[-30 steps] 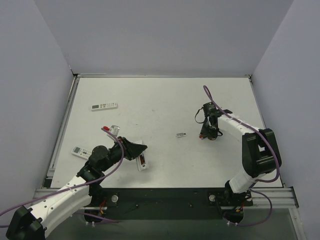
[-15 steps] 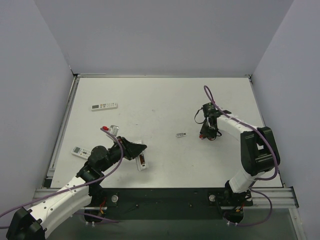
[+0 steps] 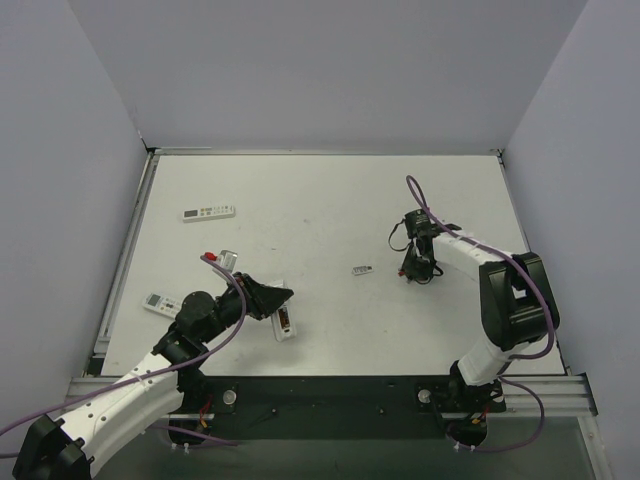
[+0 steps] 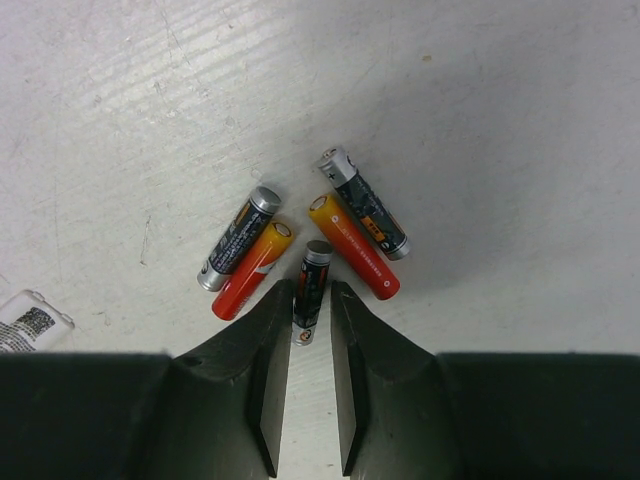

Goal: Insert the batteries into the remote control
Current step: Pick up the battery from the center of the board.

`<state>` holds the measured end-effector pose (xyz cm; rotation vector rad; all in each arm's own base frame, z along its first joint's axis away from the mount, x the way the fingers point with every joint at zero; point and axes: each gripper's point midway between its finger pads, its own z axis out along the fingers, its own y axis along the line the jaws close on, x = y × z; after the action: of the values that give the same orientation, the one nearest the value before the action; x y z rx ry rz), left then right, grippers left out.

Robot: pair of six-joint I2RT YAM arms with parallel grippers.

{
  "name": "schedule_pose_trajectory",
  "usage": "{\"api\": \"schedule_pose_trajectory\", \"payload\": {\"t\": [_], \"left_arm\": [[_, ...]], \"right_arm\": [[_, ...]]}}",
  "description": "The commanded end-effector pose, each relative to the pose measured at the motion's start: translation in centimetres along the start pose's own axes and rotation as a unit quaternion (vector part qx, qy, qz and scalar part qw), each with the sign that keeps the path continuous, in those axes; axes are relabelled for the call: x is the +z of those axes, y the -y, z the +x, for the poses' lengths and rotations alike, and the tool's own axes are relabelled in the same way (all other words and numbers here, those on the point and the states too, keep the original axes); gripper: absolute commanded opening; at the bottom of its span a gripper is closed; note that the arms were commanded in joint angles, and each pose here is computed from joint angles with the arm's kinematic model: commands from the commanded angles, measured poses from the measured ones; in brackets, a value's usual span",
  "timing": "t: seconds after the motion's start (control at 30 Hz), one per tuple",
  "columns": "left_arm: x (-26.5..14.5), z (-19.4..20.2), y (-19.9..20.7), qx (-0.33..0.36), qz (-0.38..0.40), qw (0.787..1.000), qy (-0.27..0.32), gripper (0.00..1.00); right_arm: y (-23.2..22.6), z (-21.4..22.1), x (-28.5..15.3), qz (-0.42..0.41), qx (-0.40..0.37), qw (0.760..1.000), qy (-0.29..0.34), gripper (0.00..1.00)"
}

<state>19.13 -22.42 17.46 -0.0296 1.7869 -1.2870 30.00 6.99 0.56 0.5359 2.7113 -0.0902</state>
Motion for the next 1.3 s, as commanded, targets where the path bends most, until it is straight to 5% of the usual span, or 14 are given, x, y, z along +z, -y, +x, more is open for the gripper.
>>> {"api": "schedule_pose_trajectory", "payload": {"t": [0.0, 0.43, 0.7, 1.03, 1.27], "left_arm": [[0.1, -1.3, 1.7, 0.004, 0.032, 0.999, 0.021, 0.0], [0.2, -1.1, 1.2, -0.021, 0.033, 0.999, 0.028, 0.0], [0.1, -1.5, 0.8, -0.035, 0.036, 0.997, 0.053, 0.0], [-0.8, -1.8, 0.0, -0.086, 0.039, 0.991, 0.094, 0.0], [-1.3, -2.1, -1.7, -0.132, 0.008, 0.983, 0.124, 0.0]], "right_arm": [[0.9, 1.7, -0.3, 0.012, -0.009, 1.0, -0.013, 0.18], [2.4, 4.8, -0.9, 0.018, -0.069, 0.997, -0.03, 0.05], [-0.6, 5.1, -5.7, -0.049, -0.169, 0.984, 0.007, 0.0], [-9.9, 7.2, -19.4, -0.225, -0.355, 0.904, 0.077, 0.0], [-15.2, 12.1, -24.6, -0.303, -0.428, 0.851, 0.03, 0.0]]}}
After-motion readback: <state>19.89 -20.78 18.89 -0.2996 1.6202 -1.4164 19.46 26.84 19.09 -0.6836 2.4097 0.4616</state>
